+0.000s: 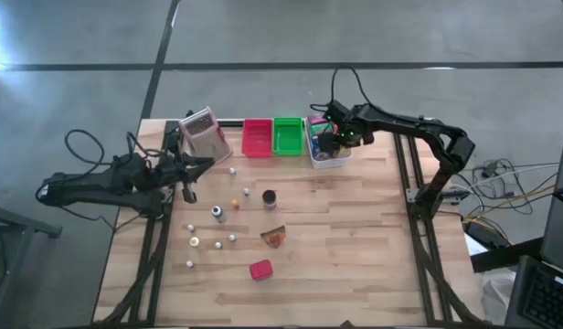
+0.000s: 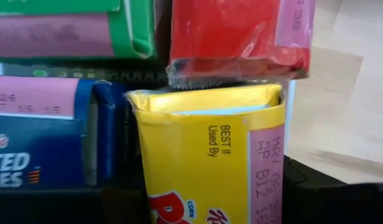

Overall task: Pick & Place Kitchen Items
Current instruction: Put the yellow cereal box into the white bin

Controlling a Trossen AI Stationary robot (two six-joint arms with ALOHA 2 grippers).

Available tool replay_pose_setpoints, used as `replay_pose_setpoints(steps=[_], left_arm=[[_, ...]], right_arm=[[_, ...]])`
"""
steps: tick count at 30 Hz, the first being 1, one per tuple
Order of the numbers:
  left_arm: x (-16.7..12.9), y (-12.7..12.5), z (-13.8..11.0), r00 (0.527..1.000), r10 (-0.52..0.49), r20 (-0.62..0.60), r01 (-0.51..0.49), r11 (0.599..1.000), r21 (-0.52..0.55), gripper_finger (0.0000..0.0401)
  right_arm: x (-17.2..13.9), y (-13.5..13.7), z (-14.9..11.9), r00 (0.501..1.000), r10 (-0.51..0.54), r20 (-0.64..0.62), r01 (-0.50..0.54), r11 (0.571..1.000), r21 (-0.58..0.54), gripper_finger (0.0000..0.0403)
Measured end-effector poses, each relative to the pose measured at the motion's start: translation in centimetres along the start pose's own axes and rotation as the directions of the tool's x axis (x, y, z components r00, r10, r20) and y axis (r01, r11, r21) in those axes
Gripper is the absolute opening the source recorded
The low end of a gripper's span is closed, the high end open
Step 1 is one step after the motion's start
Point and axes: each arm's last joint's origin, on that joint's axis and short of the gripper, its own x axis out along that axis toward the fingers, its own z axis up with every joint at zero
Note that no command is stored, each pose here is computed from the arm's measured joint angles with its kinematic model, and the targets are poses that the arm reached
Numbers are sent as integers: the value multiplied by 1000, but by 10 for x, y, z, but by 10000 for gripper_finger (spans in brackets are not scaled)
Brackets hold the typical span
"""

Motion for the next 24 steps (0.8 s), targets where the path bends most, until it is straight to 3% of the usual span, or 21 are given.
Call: replay_pose_setpoints(steps=[6,18,24], left_arm=[[0,0,0,1000,0,0,0,1000,0,39],[0,0,0,1000,0,0,0,1000,0,39],[0,0,0,1000,0,0,0,1000,0,39]], right_arm=[[3,-2,-2,1000,-6,-6,6,1000,-3,165],[2,0,0,1000,12,8,-12,999,-31,211],[-2,1,1,1000,18,12,-17,999,-42,211]])
